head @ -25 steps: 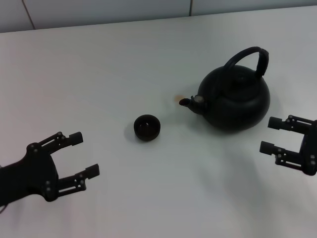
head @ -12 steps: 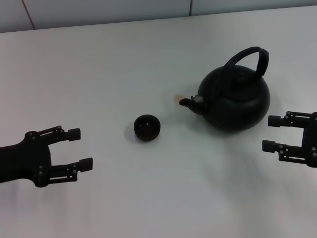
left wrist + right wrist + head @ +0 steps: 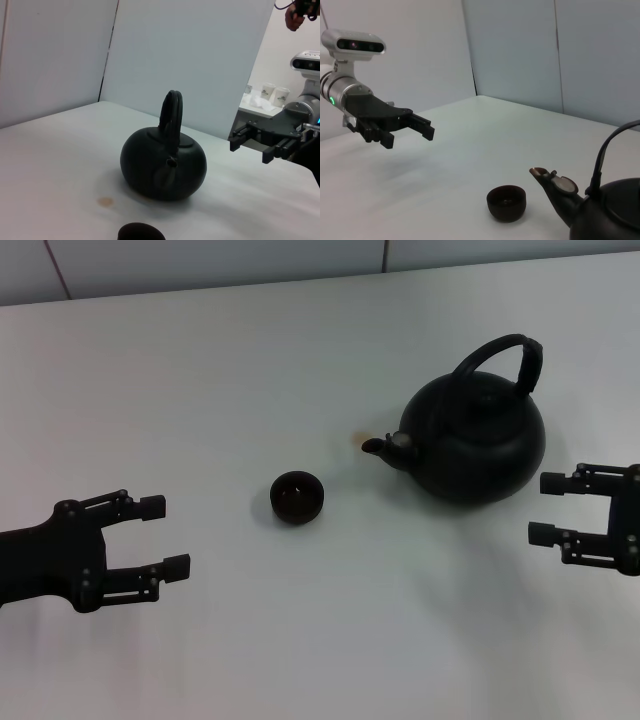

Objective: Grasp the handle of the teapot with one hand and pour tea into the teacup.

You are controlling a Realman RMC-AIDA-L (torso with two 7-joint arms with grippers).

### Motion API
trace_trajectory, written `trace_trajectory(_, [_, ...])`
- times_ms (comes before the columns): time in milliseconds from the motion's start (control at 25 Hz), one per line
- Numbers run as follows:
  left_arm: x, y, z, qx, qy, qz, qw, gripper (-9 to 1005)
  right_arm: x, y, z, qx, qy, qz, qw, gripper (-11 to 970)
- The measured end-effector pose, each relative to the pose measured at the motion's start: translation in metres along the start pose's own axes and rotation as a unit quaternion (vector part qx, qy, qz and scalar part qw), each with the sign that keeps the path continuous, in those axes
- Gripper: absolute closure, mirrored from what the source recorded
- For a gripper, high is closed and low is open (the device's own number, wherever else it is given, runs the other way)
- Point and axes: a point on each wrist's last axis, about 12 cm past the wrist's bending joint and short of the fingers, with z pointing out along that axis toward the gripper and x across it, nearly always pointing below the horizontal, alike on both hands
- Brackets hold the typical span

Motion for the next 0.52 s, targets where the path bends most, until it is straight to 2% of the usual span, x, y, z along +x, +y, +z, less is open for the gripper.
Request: trace_trajectory(520, [-0.0011, 0.0003, 0.0009, 0.003, 0.002, -0.003, 1.000, 147, -0.0024, -0.0014, 0.0036, -0.003, -0.002, -0.004, 1.000, 308])
